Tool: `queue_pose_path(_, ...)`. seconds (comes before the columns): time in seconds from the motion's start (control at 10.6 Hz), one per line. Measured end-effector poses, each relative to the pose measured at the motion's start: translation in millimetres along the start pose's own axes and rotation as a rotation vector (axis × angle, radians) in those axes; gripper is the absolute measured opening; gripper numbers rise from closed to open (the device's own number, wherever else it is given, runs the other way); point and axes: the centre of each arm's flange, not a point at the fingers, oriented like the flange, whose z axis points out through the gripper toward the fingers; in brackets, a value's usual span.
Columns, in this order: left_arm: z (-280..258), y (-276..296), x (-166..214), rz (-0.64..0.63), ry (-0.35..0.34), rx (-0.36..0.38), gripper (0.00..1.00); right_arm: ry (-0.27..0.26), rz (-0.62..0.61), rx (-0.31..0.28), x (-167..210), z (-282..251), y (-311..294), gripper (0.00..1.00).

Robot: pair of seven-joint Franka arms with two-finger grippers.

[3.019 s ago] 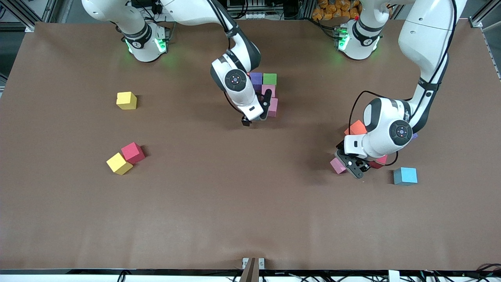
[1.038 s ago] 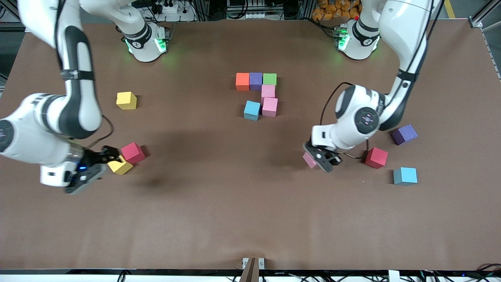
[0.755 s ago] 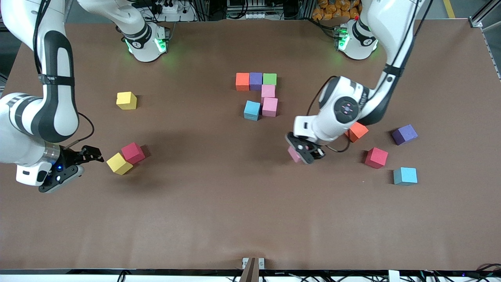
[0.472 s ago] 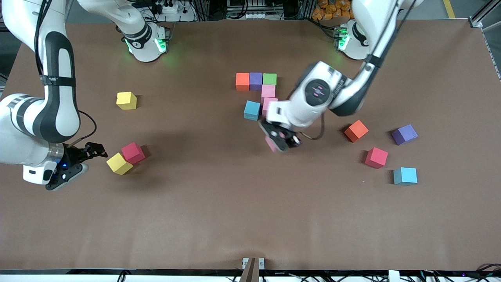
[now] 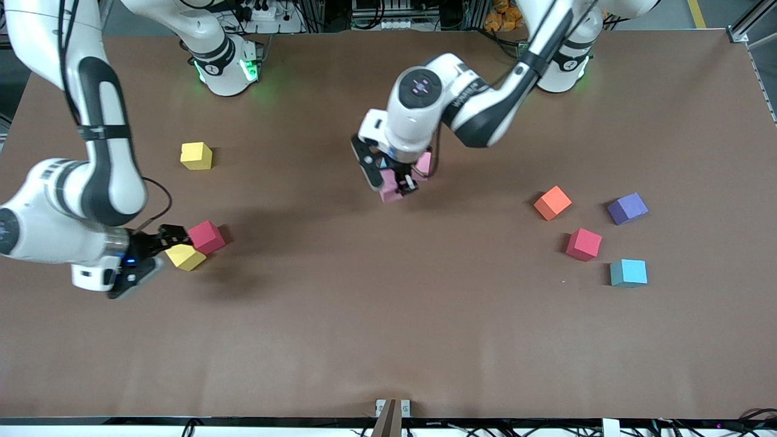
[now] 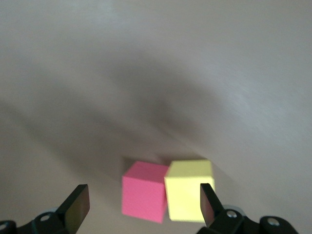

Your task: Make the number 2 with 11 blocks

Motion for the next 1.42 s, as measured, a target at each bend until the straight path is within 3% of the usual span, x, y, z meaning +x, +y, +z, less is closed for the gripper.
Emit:
queue_pose_path(0.19,15,32,9,0.047,-0.013,-0.027,0.57,0.0,-0.046,-0.005,15,5,-18,1.0)
queue_pose_path(0.57,49,71,35,0.114,-0.027,-0.058,0.59,0.044,-0.014,-0.035,3,-19,7,1.0)
queue_pose_path(0.94,93,94,43,0.18,-0.071,-0.047,0.59,0.047,0.152,-0.024,-1,-31,7,1.0)
queue_pose_path(1.42,114,89,47,0.204,-0.034,-0.009,0.59,0.031,0.265,-0.007,-3,-34,3,1.0)
